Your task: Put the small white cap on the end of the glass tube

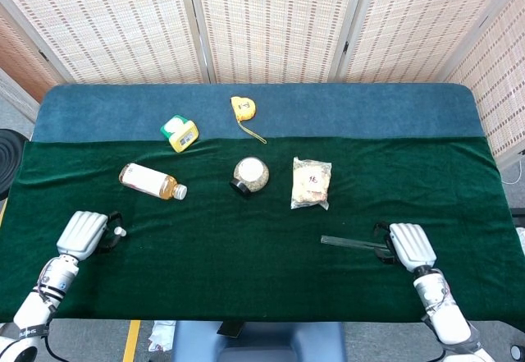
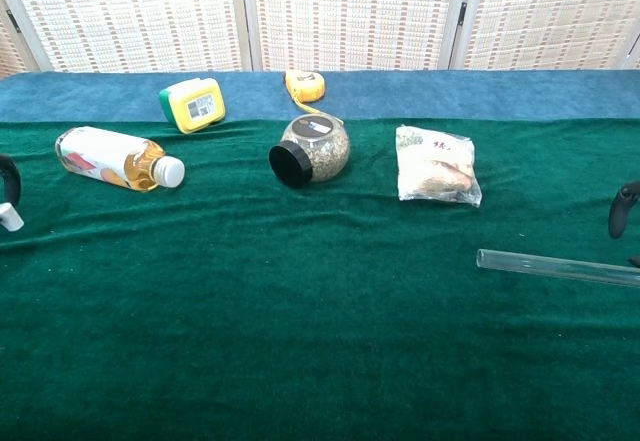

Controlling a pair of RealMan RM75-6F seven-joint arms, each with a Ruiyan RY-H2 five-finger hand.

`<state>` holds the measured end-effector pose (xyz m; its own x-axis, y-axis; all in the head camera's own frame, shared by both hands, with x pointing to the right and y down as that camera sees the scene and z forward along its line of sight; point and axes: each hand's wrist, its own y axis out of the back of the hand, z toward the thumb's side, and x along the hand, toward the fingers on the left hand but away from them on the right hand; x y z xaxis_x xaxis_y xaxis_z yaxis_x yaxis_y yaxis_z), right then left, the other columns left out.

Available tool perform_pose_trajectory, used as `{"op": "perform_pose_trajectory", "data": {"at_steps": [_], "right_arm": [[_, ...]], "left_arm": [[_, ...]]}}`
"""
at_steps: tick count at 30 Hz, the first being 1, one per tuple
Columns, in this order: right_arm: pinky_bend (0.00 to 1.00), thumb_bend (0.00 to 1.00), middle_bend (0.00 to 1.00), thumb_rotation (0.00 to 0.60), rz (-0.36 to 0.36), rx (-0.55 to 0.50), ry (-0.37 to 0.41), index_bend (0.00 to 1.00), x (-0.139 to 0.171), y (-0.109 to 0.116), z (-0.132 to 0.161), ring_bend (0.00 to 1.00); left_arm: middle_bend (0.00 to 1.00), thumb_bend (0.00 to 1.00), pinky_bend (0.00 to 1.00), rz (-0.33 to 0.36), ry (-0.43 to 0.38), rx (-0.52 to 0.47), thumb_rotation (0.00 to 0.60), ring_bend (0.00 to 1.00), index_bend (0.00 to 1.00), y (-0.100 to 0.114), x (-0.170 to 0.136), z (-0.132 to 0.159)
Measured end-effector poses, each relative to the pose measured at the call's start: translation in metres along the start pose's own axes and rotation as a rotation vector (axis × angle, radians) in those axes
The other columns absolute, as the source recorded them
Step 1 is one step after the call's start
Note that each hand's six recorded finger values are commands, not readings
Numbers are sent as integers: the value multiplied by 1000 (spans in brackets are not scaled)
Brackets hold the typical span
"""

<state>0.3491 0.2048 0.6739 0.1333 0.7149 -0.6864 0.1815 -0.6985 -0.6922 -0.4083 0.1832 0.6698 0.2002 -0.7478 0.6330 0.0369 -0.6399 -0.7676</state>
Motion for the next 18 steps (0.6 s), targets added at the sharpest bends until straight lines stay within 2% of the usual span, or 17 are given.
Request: {"op": "perform_pose_trajectory", "data": {"at_steps": [18], "right_arm": [[1000, 383, 911, 600, 74, 19, -22, 466, -14, -17, 0, 1000]], "left_arm": [[1000, 469, 812, -20, 3, 2, 600, 922, 627, -5, 2, 0]]}}
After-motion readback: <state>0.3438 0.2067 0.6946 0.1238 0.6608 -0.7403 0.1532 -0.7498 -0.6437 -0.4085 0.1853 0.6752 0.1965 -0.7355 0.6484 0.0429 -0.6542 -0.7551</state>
